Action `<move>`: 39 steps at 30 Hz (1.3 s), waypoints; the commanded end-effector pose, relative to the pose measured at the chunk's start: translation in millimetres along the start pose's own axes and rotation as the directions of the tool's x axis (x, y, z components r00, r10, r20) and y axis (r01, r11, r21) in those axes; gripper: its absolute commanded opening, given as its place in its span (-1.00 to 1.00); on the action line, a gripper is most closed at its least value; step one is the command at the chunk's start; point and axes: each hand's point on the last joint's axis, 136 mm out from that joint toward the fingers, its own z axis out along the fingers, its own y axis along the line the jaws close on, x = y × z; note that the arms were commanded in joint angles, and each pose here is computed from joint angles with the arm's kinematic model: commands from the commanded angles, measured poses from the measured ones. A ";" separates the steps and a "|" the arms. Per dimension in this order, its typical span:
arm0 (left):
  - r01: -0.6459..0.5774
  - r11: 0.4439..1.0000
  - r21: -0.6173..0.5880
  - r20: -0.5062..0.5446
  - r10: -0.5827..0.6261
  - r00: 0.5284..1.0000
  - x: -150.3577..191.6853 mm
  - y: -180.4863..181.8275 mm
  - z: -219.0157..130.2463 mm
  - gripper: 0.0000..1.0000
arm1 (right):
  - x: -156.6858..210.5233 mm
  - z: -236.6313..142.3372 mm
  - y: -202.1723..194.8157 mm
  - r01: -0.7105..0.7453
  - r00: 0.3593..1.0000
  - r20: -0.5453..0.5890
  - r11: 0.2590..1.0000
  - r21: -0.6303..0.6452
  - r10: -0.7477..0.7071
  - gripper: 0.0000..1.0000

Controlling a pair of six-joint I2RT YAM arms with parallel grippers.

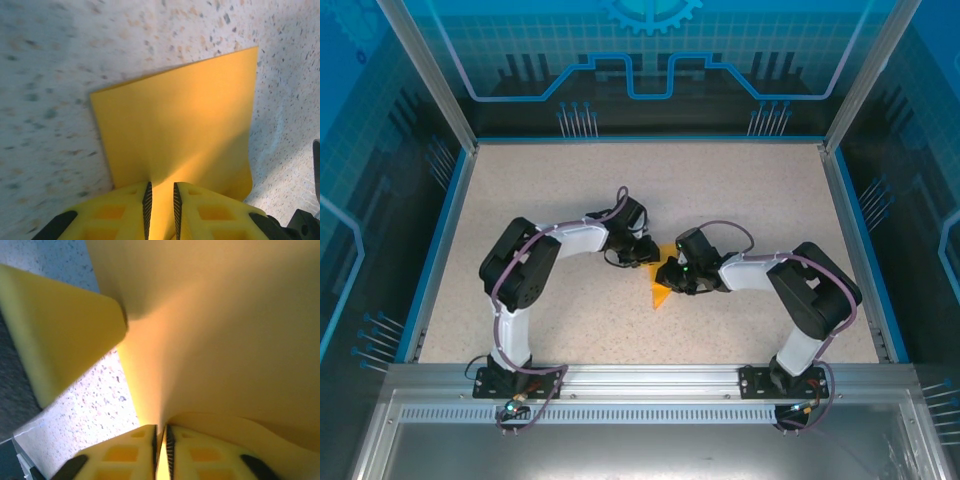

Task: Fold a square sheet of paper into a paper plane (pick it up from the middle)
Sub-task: Third fold the triangle at the center of the table.

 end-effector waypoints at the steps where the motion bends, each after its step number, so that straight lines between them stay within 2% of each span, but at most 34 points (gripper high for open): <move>1: 0.051 0.999 -0.002 0.069 -0.051 0.996 -12.3 8.5 -35.5 -0.56 | 13.2 7.6 -29.9 -0.007 0.999 -0.033 0.994 0.105 0.011 -0.50; 4: 0.091 0.996 0.008 0.111 -0.092 0.990 -19.9 20.3 -54.6 -0.55 | 13.3 7.9 -29.0 -0.007 0.999 -0.031 0.996 0.093 0.010 -0.33; 9: 0.129 0.991 0.020 0.137 -0.130 0.982 -19.4 37.9 -73.6 -0.55 | 12.0 8.1 -27.8 -0.006 1.000 -0.028 0.996 0.091 0.008 -0.31; 18: 0.123 0.982 0.144 0.035 -0.129 0.991 7.5 23.2 -65.4 -0.55 | 13.3 8.1 -30.9 0.010 1.000 -0.023 0.997 0.082 -0.008 -0.47; 22: 0.131 0.977 0.169 0.001 -0.133 0.991 19.5 19.5 -60.2 -0.56 | 13.2 8.0 -32.0 0.019 1.000 -0.019 0.997 0.079 -0.018 -0.49; 25: 0.122 0.975 0.183 -0.017 -0.121 0.992 27.4 14.3 -58.0 -0.57 | 13.7 7.8 -33.7 0.022 1.000 -0.021 0.996 0.082 -0.021 -0.58; 31: 0.112 0.975 0.191 -0.055 -0.103 0.993 43.0 6.6 -50.9 -0.58 | 15.8 7.6 -37.7 0.027 0.999 -0.026 0.996 0.087 -0.025 -0.51; 39: 0.105 0.969 0.223 -0.090 -0.087 0.992 54.9 -5.4 -44.4 -0.68 | 18.3 8.9 -43.7 0.027 0.999 -0.035 0.994 0.101 -0.023 -0.84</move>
